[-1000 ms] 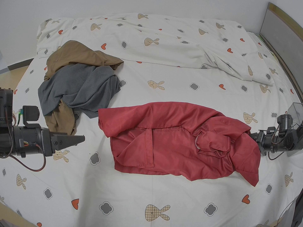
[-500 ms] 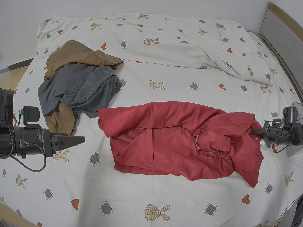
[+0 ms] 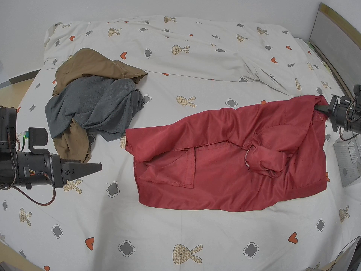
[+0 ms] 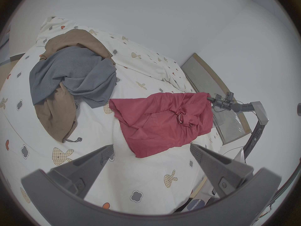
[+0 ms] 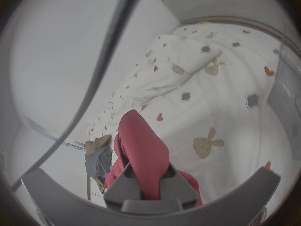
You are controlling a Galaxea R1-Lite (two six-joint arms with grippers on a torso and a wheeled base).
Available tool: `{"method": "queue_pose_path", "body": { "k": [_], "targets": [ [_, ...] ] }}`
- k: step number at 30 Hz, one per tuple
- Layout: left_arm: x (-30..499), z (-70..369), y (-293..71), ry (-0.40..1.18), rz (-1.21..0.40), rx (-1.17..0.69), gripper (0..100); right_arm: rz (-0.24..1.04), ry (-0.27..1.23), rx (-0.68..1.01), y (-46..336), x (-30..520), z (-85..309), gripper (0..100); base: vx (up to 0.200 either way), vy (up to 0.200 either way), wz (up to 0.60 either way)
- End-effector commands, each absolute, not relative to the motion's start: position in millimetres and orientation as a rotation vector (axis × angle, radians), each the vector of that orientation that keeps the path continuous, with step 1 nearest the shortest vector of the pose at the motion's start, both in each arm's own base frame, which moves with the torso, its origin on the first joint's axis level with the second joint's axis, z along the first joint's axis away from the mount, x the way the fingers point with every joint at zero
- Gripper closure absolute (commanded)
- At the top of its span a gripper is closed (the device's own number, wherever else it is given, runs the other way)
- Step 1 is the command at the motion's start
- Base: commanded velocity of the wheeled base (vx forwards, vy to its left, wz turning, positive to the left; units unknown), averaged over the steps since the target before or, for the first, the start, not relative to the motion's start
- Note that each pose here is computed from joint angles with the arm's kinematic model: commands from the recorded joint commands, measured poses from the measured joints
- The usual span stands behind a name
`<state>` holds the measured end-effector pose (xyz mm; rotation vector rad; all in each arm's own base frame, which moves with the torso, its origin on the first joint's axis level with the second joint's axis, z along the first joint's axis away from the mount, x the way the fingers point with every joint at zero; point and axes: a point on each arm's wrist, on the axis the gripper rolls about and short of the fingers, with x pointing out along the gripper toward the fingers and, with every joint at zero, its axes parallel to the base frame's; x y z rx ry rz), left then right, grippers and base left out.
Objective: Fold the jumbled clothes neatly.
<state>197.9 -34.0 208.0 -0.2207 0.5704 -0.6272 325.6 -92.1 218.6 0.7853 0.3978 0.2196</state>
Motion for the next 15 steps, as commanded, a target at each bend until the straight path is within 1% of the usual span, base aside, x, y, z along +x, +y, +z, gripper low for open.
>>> {"method": "queue_pose_path", "body": {
  "k": [1, 2, 4, 6, 8, 10, 11, 14, 15],
  "targets": [
    [197.8, 207.6, -34.0, 0.572, -0.627, -0.221, 0, 0.215, 0.351, 0.695, -100.0, 344.3, 237.9, 100, 0.0, 0.0, 0.0],
    [197.8, 207.6, -34.0, 0.572, -0.627, -0.221, 0, 0.189, 0.351, 0.638, -98.9, 347.4, 235.7, 100, 0.0, 0.0, 0.0],
    [198.2, 207.3, -34.0, 0.573, -0.627, -0.222, 0, 0.097, 0.367, 0.504, -86.9, 359.8, 225.4, 100, 0.0, 0.0, 0.0],
    [198.5, 206.3, -34.7, 0.578, -0.63, -0.22, 0, -0.069, 0.391, 0.335, -68.9, 375.7, 208.9, 100, 0.0, 0.0, 0.0],
    [199.7, 205.0, -35.1, 0.584, -0.631, -0.221, 0, -0.167, 0.395, 0.248, -54.7, 383.4, 202.3, 100, 0.0, 0.0, 0.0],
    [199.7, 205.0, -35.1, 0.584, -0.631, -0.221, 0, -0.176, 0.397, 0.237, -52.7, 384.0, 201.7, 100, 0.0, 0.0, 0.0],
    [200.4, 203.7, -36.2, 0.591, -0.634, -0.221, 0, -0.18, 0.379, 0.203, -40.7, 390.7, 205.1, 100, 0.0, 0.0, 0.0],
    [200.2, 203.7, -37.1, 0.592, -0.639, -0.22, 0, -0.164, 0.367, 0.199, -34.1, 397.9, 207.0, 100, 0.0, 0.0, 0.0],
    [200.2, 203.7, -37.1, 0.592, -0.639, -0.22, 0, -0.157, 0.357, 0.194, -30.0, 408.1, 207.9, 100, 0.0, 0.0, 0.0]
  ]
}}
